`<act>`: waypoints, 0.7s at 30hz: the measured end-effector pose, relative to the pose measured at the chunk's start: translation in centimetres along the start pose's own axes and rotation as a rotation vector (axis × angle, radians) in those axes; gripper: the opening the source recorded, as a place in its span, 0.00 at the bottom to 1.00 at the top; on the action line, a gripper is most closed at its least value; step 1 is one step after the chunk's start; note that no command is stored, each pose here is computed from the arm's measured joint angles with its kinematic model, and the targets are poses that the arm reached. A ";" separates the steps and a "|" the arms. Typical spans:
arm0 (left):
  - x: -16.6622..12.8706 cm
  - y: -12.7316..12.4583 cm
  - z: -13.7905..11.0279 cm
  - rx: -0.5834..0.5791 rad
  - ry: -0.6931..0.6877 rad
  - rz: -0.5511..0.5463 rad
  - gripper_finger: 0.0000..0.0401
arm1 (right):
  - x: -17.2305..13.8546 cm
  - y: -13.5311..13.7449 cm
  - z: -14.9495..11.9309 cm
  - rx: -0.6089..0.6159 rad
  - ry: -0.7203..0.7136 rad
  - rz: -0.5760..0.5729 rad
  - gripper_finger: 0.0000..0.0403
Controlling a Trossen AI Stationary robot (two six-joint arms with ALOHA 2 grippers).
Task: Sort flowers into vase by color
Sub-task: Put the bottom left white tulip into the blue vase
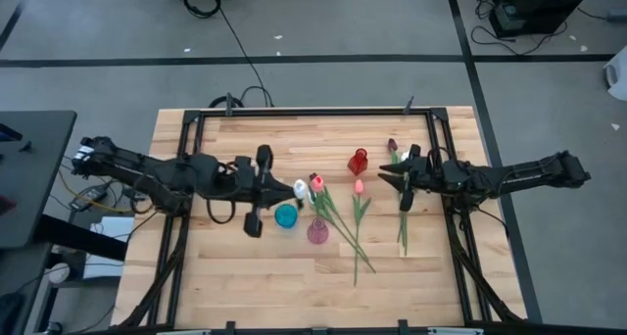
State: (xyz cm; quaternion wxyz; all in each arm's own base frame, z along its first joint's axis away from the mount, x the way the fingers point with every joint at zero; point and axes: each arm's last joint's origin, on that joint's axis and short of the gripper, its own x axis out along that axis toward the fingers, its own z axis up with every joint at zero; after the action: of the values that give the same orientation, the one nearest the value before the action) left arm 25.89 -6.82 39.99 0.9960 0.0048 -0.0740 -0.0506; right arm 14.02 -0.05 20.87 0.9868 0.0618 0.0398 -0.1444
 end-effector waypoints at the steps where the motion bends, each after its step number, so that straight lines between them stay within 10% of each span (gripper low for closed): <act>1: 0.3 -0.1 0.2 0.019 -0.044 -0.002 0.01 | 0.1 0.0 -0.1 -0.004 -0.008 0.001 0.29; 21: 2.9 0.3 -1.6 0.101 -0.084 0.026 0.01 | 0.1 0.0 -0.1 -0.010 -0.023 0.008 0.29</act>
State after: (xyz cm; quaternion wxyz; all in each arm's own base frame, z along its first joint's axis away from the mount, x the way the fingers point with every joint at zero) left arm 28.99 -6.83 38.85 0.9910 0.0521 -0.1182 -0.0338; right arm 14.09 -0.03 20.75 0.9880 0.0555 0.0288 -0.1410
